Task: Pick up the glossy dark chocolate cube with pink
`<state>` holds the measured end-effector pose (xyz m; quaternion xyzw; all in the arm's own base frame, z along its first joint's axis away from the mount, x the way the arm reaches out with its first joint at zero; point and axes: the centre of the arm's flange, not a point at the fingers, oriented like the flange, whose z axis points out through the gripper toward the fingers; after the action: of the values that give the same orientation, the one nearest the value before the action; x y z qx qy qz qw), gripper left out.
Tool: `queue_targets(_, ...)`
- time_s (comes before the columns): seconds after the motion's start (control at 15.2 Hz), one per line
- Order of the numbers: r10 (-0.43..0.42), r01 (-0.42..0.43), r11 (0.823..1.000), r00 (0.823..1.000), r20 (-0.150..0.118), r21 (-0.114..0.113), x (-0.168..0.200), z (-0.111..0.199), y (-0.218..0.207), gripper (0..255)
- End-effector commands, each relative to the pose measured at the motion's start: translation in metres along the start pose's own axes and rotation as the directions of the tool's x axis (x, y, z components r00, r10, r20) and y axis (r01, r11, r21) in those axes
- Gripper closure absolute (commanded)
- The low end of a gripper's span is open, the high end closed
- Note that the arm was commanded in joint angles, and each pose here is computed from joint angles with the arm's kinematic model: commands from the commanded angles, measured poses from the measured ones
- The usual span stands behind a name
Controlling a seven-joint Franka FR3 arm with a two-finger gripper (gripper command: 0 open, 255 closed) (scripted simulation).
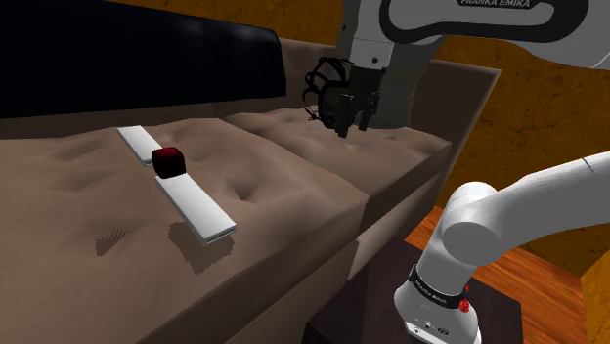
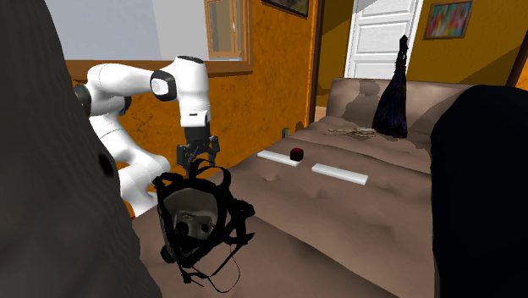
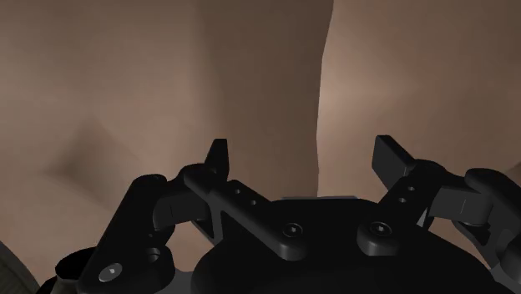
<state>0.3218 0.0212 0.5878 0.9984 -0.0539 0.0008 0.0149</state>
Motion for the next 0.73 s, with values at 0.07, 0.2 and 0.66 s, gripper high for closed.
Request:
queue_targets(0.07,0.004,-0.004,1.000,1.000,-0.003,0.000,0.003,0.000,-0.013,0)
queue_targets(0.2,0.011,-0.011,1.000,1.000,-0.010,0.001,0.010,0.001,-0.038,0)
queue_targets(0.66,0.037,-0.037,0.999,0.999,-0.034,0.004,0.034,0.002,-0.125,0)
